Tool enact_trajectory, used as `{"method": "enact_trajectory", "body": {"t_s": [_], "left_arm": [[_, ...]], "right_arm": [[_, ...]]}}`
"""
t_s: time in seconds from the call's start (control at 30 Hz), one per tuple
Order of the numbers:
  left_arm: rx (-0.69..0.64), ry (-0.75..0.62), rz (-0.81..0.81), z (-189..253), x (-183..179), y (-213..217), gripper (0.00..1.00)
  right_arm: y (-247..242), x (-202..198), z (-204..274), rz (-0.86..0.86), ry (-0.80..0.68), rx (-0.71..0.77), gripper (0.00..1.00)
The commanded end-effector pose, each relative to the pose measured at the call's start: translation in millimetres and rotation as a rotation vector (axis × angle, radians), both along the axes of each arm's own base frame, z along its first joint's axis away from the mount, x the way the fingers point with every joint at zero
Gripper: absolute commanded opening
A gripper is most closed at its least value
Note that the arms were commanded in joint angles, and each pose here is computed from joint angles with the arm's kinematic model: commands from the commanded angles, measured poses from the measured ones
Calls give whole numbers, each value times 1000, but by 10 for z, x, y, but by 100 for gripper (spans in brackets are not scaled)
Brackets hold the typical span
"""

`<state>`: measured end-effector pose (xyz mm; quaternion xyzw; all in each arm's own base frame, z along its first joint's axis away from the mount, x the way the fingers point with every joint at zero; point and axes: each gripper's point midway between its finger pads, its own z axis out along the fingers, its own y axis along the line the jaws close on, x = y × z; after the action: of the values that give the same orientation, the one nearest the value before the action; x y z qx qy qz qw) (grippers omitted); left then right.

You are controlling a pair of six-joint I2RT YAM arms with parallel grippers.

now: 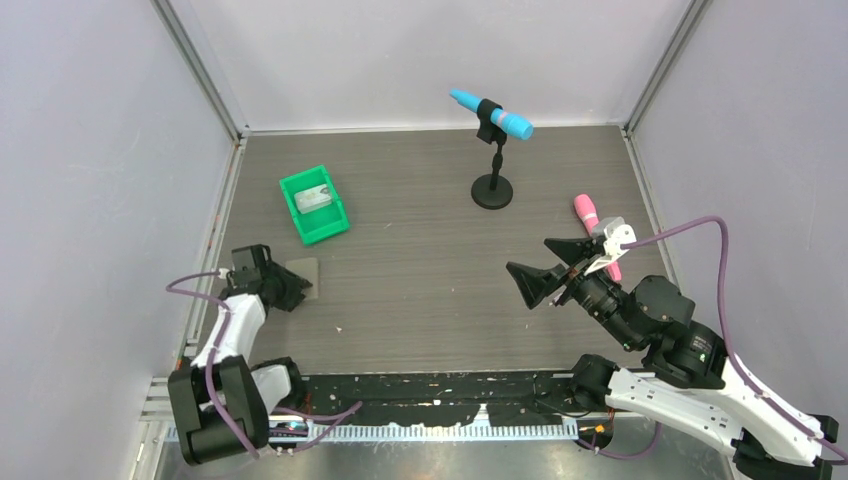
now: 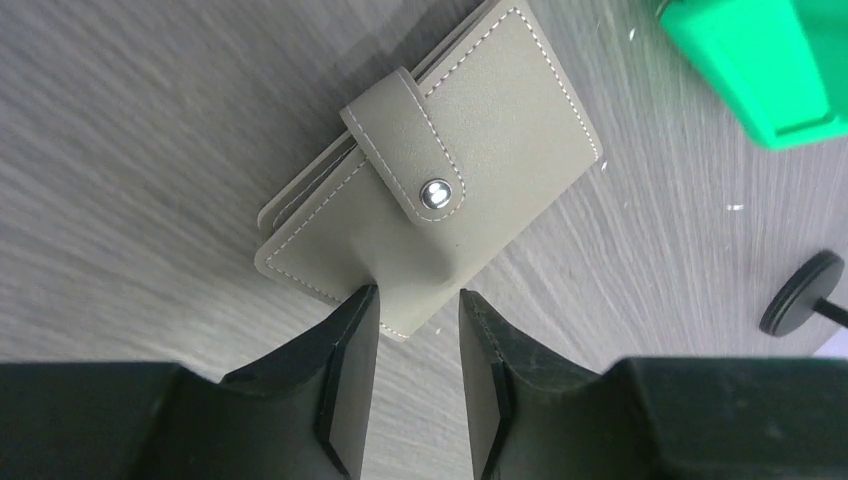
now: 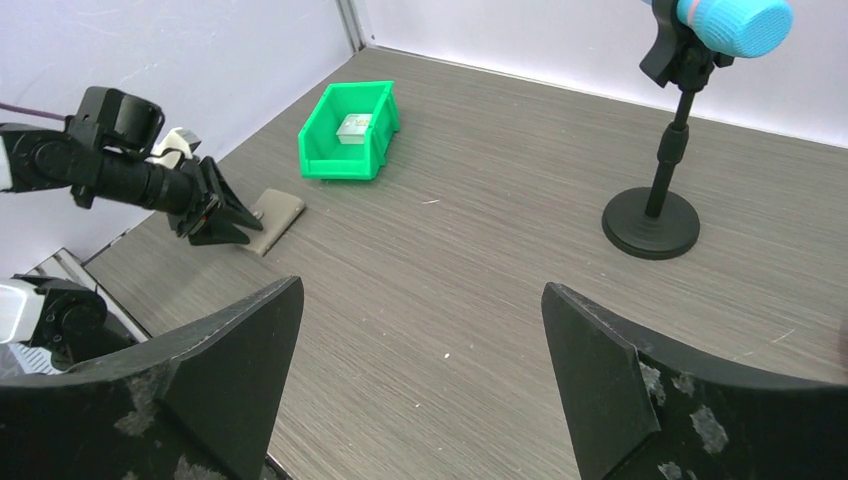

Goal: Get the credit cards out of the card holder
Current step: Move the card holder to the center of the board.

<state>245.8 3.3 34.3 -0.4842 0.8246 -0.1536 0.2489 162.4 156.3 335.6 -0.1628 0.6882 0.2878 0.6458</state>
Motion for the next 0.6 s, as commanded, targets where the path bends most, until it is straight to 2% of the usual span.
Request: {"method": "enact_trajectory", "body": {"t_s": [0.0, 0.1, 0.17, 0.23, 0.33, 0.57], "left_arm": [[-11, 117, 5, -119, -419, -100, 40], [150, 76, 82, 109, -319, 234, 48], [207, 61, 112, 229, -228, 403, 51], [213, 64, 103, 328, -113, 483, 52], [221, 137, 57, 289, -35, 536, 52], [100, 196, -31, -9, 85, 346, 50]], "right_arm": [[-68, 29, 216, -38, -26, 49, 98], [-47, -8, 231, -14, -26, 56, 98], [-41, -37, 244, 2, -28, 63, 99], [-35, -63, 253, 17, -30, 71, 99], [-65, -92, 281, 21, -36, 88, 99], [-94, -95, 295, 14, -44, 95, 100]]}}
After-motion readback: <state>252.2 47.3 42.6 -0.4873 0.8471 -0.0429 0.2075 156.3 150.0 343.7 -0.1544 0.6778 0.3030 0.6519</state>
